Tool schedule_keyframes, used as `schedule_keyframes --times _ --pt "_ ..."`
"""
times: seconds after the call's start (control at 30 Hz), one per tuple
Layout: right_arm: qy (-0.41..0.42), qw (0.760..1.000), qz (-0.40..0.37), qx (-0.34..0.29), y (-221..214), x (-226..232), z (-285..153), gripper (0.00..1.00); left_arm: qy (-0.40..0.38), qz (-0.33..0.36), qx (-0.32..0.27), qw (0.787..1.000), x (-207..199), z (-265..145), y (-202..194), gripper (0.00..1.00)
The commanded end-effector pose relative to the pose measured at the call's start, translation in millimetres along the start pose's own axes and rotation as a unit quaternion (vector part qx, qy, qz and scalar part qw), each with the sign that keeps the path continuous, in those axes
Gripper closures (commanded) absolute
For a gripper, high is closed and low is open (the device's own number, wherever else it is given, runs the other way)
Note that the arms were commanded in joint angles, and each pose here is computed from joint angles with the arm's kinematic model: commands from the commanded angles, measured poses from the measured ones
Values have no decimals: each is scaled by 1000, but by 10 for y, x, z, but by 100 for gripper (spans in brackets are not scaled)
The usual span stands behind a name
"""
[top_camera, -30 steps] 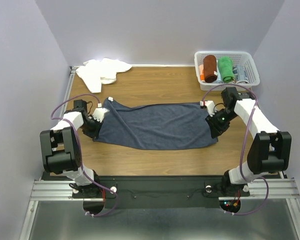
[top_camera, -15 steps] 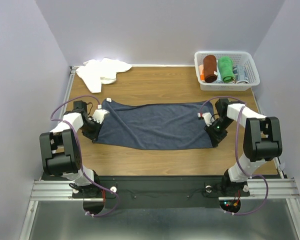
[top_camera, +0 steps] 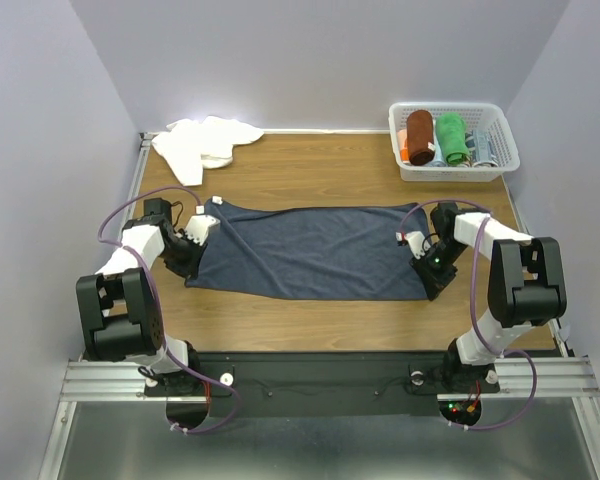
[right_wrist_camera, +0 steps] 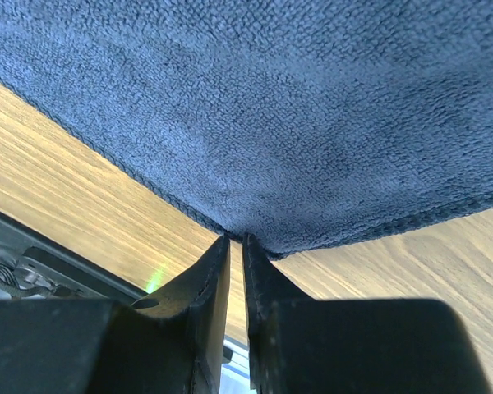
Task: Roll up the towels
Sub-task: Flatten the towel
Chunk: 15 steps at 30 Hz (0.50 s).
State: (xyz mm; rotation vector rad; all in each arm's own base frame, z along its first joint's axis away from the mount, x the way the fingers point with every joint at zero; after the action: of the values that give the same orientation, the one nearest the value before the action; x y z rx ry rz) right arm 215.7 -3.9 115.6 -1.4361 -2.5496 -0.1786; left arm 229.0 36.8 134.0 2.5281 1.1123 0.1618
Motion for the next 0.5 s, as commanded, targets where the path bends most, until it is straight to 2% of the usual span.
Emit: schedule_keyframes --times 0.0,0.23,0.47 --pt "-32 999 4 11 -38 -59 81 83 -9 -6 20 1000 -25 136 -112 79" --pt "-68 997 16 43 -159 -99 172 85 42 -34 81 995 85 158 -424 80" --pt "-74 995 10 66 -284 -77 215 86 31 -49 100 993 68 58 -601 81"
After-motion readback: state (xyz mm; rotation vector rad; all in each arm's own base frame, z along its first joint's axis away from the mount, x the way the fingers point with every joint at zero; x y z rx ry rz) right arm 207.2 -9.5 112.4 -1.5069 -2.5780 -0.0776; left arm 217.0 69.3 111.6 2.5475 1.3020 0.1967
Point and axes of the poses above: each gripper's point midway between its finger pads, its own z axis out along the fingers, its own x axis along the line the jaws close on, y = z × x, the point moved 10 cm from there along -z, back along the fingers, and after that the axes turned 8 degrees about z, right-handed, at the moved point
